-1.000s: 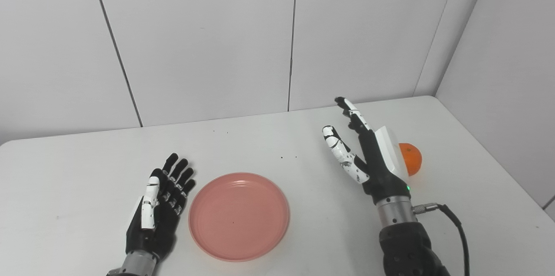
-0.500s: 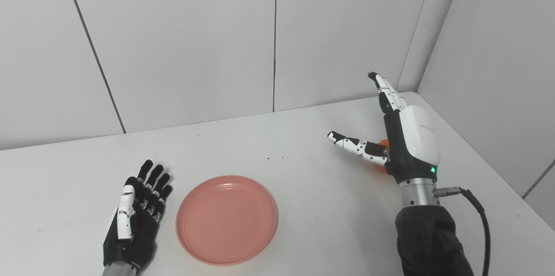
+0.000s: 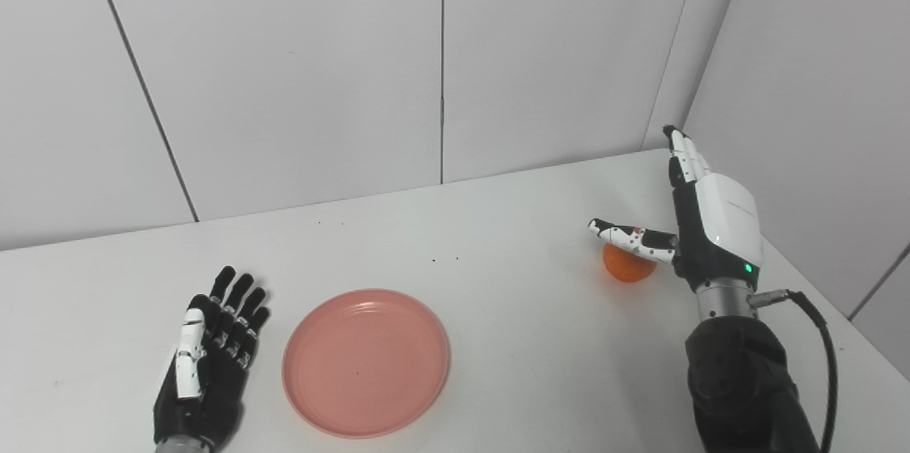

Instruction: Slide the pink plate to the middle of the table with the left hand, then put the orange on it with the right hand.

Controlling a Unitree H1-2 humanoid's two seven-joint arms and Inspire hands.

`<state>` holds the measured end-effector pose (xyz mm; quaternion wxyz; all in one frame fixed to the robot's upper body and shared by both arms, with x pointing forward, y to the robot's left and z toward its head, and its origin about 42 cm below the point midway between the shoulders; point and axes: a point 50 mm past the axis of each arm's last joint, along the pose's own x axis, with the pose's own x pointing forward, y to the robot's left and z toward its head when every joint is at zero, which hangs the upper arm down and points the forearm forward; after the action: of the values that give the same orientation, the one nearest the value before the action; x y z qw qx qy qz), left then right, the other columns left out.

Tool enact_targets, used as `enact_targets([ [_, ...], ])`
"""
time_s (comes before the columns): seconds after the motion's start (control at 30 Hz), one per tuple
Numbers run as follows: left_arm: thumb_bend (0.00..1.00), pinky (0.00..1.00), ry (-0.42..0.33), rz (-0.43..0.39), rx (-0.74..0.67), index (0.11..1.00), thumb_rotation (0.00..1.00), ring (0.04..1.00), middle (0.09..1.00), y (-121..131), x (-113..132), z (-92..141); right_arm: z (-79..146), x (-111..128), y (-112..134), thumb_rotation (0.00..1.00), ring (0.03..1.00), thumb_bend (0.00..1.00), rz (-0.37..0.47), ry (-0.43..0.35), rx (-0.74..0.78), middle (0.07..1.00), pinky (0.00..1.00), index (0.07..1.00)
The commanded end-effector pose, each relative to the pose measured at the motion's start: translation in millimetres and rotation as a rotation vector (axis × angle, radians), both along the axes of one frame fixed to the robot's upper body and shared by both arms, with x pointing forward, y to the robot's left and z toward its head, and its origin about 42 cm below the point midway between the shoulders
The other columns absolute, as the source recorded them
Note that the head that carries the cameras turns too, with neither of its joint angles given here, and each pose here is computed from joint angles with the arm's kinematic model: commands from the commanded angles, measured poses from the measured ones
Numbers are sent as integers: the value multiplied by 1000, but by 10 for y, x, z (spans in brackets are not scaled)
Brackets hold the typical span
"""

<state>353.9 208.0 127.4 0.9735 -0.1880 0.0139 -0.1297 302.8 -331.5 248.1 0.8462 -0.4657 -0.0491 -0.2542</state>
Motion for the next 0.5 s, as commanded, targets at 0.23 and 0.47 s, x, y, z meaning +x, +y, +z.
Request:
enact_targets([
  [0.23, 306, 1000, 131, -2, 13, 971, 1000, 976, 983, 108, -71, -240, -24, 70, -134, 394, 925, 955, -25, 26, 45, 960, 812, 977],
  [0.47, 310, 1000, 138, -13, 12, 971, 1000, 978, 982, 118, -74, -230, -125, 130, -131, 412, 929, 940, -25, 67, 64, 965, 800, 977],
])
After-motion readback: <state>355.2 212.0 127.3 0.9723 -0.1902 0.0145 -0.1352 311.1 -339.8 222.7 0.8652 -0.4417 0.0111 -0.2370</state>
